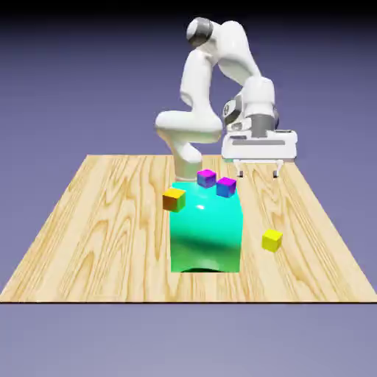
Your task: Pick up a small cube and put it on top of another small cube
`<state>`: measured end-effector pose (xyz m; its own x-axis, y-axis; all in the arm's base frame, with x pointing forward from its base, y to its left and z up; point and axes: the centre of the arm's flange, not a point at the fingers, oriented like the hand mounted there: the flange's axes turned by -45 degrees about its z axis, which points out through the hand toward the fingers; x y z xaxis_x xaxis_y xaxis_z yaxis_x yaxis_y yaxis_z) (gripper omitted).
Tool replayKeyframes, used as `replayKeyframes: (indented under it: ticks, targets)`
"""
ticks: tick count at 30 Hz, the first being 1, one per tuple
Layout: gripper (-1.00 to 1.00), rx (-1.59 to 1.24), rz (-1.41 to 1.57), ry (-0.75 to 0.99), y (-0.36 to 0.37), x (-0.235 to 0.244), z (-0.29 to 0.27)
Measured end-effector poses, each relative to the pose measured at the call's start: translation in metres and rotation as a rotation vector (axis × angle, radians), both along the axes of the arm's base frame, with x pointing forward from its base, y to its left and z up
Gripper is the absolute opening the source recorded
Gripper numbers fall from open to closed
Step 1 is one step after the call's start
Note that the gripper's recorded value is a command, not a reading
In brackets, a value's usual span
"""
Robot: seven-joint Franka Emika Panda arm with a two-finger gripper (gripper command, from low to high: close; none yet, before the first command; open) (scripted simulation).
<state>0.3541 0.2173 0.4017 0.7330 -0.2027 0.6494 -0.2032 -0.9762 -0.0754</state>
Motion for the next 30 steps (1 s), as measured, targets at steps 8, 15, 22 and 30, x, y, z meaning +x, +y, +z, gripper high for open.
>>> replayKeyframes:
  ticks: [8, 15, 22, 30]
  targets:
    - [0.0, 0.012, -0.102, 0.043, 0.052, -0.026, -0.053]
    - [0.0, 0.012, -0.202, 0.082, 0.087, -0.056, -0.11]
    - [0.0, 0.001, -0.312, 0.119, 0.109, -0.094, -0.173]
    - [0.0, -0.018, -0.417, 0.147, 0.118, -0.134, -0.23]
